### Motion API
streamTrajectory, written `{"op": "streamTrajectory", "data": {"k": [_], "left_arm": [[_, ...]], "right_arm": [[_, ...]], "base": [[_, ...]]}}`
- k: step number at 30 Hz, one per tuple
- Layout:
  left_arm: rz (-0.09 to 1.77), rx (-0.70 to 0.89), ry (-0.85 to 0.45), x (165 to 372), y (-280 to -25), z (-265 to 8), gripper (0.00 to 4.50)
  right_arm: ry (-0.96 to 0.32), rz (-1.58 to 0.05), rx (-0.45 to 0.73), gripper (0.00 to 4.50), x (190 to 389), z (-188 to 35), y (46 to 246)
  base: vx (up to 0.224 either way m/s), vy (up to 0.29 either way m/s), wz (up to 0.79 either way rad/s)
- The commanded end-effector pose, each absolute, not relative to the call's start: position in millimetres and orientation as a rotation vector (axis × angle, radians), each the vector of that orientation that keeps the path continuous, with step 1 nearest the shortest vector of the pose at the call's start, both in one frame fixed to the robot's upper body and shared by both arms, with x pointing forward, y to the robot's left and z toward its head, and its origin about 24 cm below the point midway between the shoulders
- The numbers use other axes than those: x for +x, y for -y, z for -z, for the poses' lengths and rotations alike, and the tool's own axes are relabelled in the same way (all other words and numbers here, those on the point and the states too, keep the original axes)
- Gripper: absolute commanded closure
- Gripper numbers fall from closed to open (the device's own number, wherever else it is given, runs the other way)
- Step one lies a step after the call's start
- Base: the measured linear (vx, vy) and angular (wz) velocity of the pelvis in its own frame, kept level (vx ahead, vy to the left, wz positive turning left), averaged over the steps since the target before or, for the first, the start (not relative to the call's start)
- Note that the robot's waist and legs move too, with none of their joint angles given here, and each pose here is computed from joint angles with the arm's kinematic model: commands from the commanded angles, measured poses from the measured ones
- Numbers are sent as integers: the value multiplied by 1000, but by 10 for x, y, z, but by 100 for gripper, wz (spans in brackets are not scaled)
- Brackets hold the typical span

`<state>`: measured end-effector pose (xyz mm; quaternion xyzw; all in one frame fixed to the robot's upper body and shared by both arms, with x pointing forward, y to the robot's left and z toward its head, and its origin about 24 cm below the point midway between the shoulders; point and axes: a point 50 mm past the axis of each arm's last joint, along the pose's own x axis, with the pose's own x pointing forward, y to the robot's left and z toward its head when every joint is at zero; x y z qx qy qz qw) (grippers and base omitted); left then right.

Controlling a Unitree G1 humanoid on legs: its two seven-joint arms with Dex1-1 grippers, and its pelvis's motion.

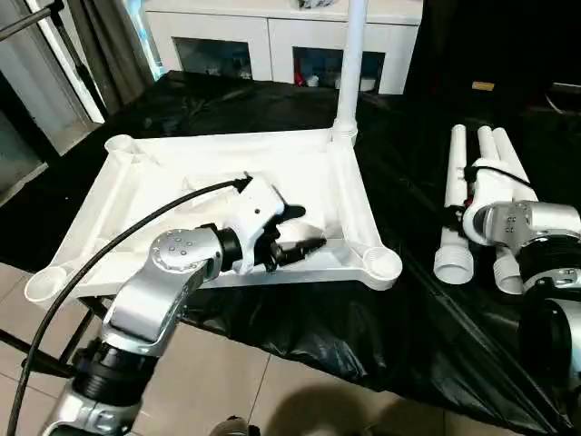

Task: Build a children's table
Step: Pick table leg

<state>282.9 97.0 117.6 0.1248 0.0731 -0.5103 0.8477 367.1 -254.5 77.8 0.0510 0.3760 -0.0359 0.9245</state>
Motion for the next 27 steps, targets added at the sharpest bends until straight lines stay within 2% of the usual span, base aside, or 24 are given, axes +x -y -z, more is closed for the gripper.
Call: {"op": "streamTrajectory", "data": {"k": [1,9,15,18,23,27], "left_arm": [[1108,273,-166,2789,-963,-1186,133],[1170,285,-198,2711,-954,-1242,131],[1186,306,-200,2673,-917,-1241,131],[1136,302,-170,2705,-900,-1247,131],[963,250,-116,2885,-878,-1278,131],[834,144,-109,3031,-919,-1310,131]], "right_arm": [[-815,61,118,196,3651,-717,2501],[-853,71,121,252,3597,-643,2557],[-850,109,139,269,3569,-628,2644],[-836,131,158,270,3567,-639,2683],[-762,137,234,270,3612,-737,2722],[-670,70,356,270,3649,-824,2700]], "base": [[0,0,0],[0,0,0],[0,0,0],[0,0,0],[0,0,0],[0,0,0]]}}
